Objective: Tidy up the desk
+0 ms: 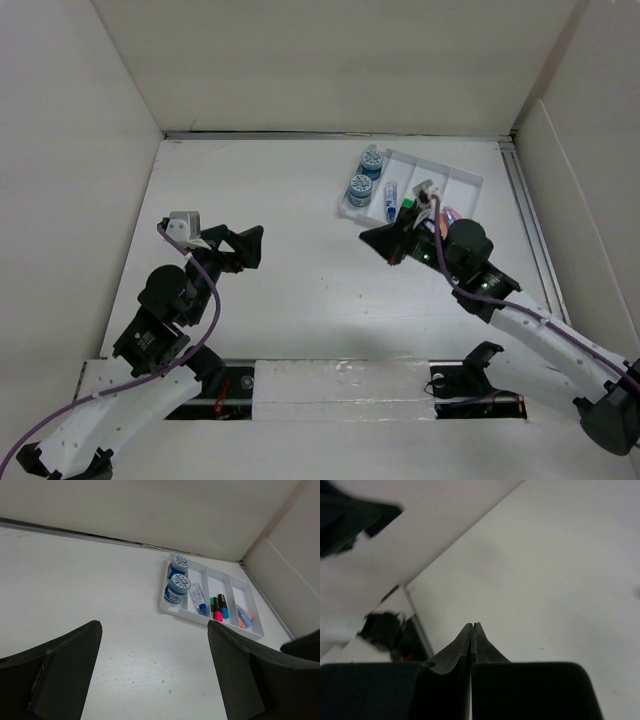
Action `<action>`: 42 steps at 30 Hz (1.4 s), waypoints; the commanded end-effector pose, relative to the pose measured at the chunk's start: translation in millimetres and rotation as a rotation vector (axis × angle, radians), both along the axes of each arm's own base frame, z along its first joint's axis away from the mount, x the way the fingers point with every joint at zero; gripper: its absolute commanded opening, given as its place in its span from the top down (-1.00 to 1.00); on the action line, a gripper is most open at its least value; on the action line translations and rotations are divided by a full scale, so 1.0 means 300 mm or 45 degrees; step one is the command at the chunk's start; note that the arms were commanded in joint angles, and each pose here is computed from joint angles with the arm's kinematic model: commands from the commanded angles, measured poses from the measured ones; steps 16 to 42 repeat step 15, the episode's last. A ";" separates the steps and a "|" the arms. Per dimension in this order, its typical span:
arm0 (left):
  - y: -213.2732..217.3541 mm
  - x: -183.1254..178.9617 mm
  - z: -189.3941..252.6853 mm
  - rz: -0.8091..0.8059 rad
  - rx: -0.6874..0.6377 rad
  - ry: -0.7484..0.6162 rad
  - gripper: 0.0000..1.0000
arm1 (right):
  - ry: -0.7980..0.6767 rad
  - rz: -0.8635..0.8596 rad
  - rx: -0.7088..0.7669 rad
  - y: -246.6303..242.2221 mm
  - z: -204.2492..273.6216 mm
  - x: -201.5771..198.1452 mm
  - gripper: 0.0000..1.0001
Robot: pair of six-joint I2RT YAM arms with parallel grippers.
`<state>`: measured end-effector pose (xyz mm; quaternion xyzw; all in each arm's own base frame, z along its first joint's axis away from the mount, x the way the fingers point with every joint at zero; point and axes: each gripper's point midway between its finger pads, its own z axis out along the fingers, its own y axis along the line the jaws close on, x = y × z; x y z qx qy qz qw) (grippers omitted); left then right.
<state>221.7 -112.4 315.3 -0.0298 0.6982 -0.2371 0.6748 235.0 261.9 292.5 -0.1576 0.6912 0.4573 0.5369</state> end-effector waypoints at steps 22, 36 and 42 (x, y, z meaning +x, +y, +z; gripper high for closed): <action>0.004 -0.005 0.057 -0.004 -0.034 -0.060 -0.67 | -0.103 0.449 -0.159 0.280 -0.058 -0.252 0.26; 0.004 -0.005 0.057 -0.004 -0.034 -0.060 -0.67 | -0.103 0.449 -0.159 0.280 -0.058 -0.252 0.26; 0.004 -0.005 0.057 -0.004 -0.034 -0.060 -0.67 | -0.103 0.449 -0.159 0.280 -0.058 -0.252 0.26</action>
